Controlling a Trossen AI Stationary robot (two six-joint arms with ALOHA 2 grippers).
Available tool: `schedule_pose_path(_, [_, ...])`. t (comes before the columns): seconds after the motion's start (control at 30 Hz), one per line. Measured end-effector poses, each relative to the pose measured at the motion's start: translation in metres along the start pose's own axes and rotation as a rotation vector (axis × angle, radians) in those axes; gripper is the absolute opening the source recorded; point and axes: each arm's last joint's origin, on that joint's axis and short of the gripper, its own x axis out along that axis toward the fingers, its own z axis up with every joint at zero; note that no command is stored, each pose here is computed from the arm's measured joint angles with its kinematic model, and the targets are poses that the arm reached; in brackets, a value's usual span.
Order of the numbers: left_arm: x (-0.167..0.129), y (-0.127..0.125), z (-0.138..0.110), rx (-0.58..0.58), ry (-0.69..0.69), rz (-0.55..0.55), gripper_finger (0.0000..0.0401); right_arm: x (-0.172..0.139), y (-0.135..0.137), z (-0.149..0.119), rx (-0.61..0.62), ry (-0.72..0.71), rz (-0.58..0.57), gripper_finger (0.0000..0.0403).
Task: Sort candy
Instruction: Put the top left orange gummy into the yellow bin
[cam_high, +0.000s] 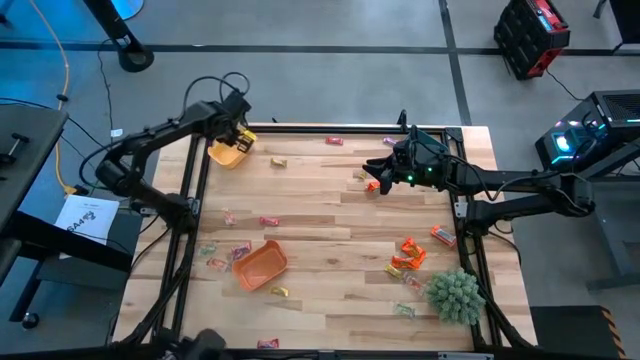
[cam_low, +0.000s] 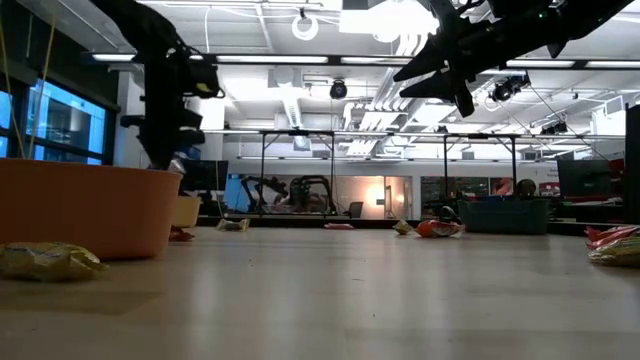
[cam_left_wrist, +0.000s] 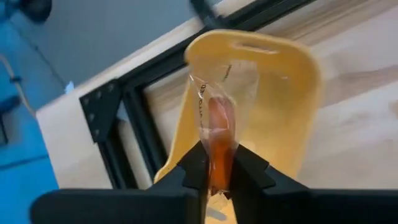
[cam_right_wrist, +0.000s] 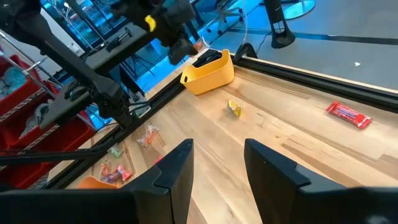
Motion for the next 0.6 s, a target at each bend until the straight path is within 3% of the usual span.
schedule_pose_path(0.3, [0.005,0.004,-0.003,-0.002,0.065,-0.001,0.0137,0.000,0.000,0.000,-0.003,0.000,0.001,0.0138])
schedule_pose_path(0.5, [0.003,0.000,-0.009,-0.008,0.131,-0.128,0.0182,0.000,0.000,0.000,-0.010,0.002,0.003,0.0138])
schedule_pose_path(0.6, [-0.001,-0.006,-0.015,-0.010,0.197,-0.246,0.0192,0.000,0.000,0.000,-0.008,0.002,0.003,0.0138])
